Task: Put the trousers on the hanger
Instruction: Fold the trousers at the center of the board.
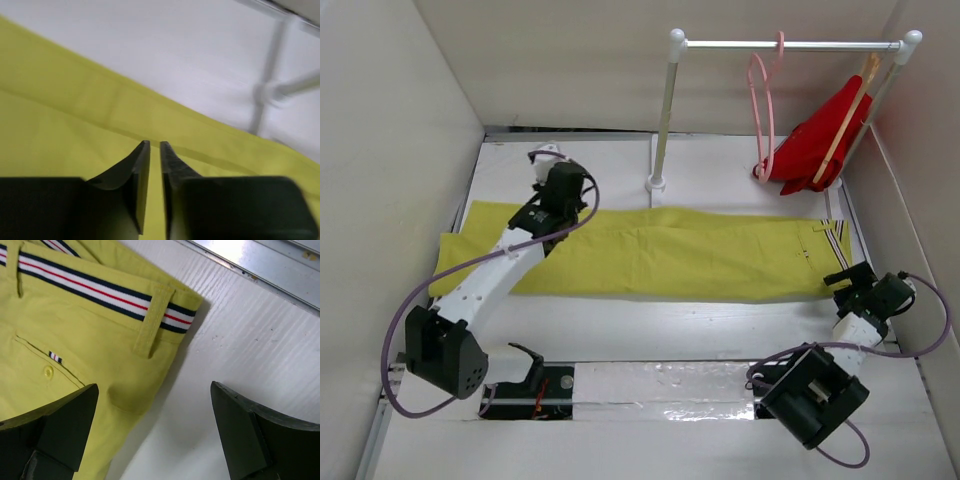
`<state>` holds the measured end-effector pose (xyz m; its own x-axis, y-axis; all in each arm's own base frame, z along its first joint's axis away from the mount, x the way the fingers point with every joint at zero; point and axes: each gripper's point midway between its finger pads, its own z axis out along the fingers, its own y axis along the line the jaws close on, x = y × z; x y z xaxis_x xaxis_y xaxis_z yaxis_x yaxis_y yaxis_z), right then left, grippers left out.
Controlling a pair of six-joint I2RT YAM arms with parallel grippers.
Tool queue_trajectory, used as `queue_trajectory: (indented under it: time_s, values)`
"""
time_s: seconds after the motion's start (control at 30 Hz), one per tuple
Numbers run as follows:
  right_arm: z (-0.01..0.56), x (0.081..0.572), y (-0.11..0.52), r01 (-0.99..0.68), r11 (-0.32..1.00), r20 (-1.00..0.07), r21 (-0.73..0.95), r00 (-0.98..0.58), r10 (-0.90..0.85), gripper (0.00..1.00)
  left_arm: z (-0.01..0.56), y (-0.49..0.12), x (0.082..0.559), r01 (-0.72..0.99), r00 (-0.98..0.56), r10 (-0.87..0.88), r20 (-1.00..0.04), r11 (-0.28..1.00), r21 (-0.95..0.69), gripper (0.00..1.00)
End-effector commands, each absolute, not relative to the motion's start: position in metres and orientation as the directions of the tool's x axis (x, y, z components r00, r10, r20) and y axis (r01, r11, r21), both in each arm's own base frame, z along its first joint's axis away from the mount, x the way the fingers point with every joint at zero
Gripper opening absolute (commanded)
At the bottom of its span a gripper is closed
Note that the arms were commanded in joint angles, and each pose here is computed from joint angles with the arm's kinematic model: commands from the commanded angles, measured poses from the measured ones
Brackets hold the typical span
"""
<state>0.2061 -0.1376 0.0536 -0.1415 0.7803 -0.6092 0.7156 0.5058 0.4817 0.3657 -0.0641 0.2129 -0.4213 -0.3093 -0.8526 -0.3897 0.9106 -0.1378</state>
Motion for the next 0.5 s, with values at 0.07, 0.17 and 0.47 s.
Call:
queue_trajectory:
  time_s: [0.07, 0.17, 0.47]
  values:
    - [0.084, 0.236, -0.16, 0.622, 0.524, -0.669, 0.582, 0.001, 0.743, 0.96, 0.257, -0.172, 0.351, -0.084, -0.383, -0.38, -0.842, 0.922, -0.379, 0.0]
    - [0.069, 0.239, -0.165, 0.64, 0.465, -0.629, 0.611, 0.036, 0.777, 0.92, 0.245, -0.213, 0.33, 0.029, -0.408, -0.377, -0.831, 0.905, -0.425, 0.0]
    - [0.055, 0.254, -0.181, 0.678, 0.41, -0.584, 0.61, 0.034, 0.811, 0.74, 0.183, -0.256, 0.281, 0.103, -0.467, -0.279, -0.839, 0.925, -0.365, 0.0]
